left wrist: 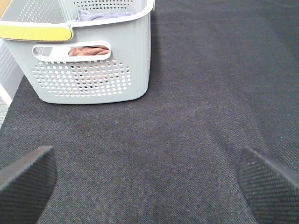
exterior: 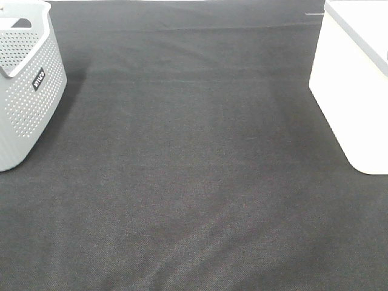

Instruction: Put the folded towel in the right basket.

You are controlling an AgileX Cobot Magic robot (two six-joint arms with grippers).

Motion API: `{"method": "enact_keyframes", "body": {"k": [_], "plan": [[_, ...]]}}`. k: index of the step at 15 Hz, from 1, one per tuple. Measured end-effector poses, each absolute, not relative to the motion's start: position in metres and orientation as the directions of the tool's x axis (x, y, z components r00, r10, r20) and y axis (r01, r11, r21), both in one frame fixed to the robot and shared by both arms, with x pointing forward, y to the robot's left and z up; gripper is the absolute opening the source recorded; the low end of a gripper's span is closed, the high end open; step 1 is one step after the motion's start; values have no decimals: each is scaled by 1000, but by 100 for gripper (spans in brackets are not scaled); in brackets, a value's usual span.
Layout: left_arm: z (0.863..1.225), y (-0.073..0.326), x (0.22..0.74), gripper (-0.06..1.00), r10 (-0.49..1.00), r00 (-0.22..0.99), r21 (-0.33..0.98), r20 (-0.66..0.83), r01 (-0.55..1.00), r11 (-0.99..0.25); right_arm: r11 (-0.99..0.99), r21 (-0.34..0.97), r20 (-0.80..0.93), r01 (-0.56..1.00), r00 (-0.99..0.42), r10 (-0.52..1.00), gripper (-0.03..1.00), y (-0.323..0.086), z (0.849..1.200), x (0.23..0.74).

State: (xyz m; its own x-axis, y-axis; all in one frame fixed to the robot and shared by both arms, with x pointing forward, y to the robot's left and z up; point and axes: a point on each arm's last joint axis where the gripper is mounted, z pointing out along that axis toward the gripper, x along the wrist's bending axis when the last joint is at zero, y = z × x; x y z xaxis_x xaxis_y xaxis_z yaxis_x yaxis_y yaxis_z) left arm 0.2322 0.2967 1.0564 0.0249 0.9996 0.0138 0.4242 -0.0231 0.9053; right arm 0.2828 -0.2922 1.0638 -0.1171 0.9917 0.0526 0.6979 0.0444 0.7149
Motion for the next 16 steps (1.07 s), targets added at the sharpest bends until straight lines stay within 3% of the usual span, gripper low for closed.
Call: {"method": "enact_keyframes", "body": {"k": [6,16], "plan": [[1056,297,232,98,1000,25,905,14,424,-23,35,848,44,530,-135,990,94,-304,1038,237],[1056,297,232,98,1000,26,905,12,424,-22,58,850,21,523,-144,989,94,-303,1038,237]]}}
